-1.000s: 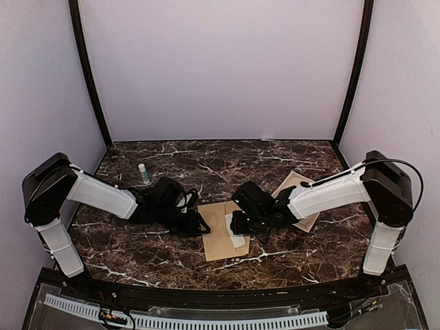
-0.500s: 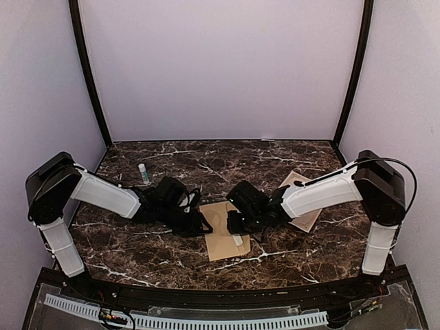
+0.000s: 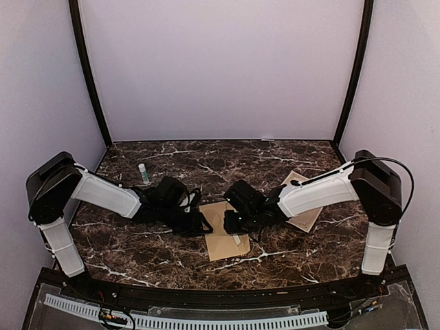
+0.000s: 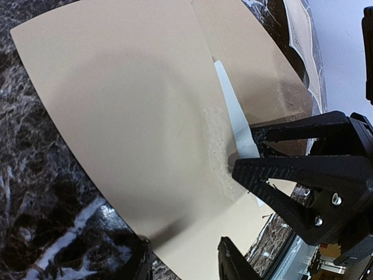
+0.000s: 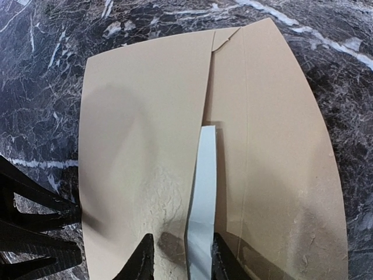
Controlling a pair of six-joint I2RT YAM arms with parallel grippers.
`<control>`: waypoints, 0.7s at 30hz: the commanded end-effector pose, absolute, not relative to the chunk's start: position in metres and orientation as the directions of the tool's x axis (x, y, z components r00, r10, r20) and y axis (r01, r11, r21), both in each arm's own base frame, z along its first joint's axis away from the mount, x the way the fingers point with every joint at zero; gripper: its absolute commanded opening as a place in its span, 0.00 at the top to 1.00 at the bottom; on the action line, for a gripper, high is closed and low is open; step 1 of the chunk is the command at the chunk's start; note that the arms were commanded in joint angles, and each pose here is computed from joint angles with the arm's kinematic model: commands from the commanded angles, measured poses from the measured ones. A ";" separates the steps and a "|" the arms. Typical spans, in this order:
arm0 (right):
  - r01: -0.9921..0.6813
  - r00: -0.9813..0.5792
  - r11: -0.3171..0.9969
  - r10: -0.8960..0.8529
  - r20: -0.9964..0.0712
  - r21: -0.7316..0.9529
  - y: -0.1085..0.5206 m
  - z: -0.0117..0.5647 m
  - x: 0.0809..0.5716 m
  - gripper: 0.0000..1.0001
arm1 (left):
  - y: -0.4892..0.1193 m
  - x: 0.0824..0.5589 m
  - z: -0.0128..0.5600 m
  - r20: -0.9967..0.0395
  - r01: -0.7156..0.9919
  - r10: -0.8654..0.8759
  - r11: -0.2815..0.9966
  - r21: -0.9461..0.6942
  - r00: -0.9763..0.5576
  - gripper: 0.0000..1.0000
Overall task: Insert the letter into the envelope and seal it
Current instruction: Place the letter in the envelope.
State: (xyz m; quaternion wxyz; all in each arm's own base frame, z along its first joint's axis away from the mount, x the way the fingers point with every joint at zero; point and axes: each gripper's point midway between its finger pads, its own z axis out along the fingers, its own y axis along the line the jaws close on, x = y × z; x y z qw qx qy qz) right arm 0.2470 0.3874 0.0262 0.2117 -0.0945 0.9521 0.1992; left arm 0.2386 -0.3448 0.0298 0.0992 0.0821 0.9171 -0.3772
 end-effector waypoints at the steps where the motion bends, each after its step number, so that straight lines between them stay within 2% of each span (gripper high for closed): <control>1: -0.292 -0.897 0.888 -0.125 -0.425 0.356 0.402 0.023 0.237 0.70 | -0.350 0.232 0.025 -0.226 0.224 0.093 0.707 -0.671 -0.970 0.62; 4: -0.288 -0.891 0.896 -0.122 -0.438 0.338 0.397 0.030 0.239 0.69 | -0.348 0.235 0.029 -0.242 0.228 0.084 0.713 -0.663 -0.967 0.62; 14: -0.267 -0.866 0.928 -0.114 -0.487 0.258 0.369 0.054 0.243 0.53 | -0.334 0.241 0.052 -0.312 0.237 0.036 0.735 -0.635 -0.949 0.59; 19: -0.264 -0.872 0.922 -0.103 -0.479 0.283 0.368 0.054 0.238 0.49 | -0.334 0.236 0.052 -0.302 0.229 0.029 0.721 -0.654 -0.953 0.58; 21: -0.265 -0.875 0.918 -0.100 -0.474 0.296 0.371 0.052 0.238 0.49 | -0.335 0.235 0.047 -0.291 0.227 0.036 0.719 -0.657 -0.956 0.62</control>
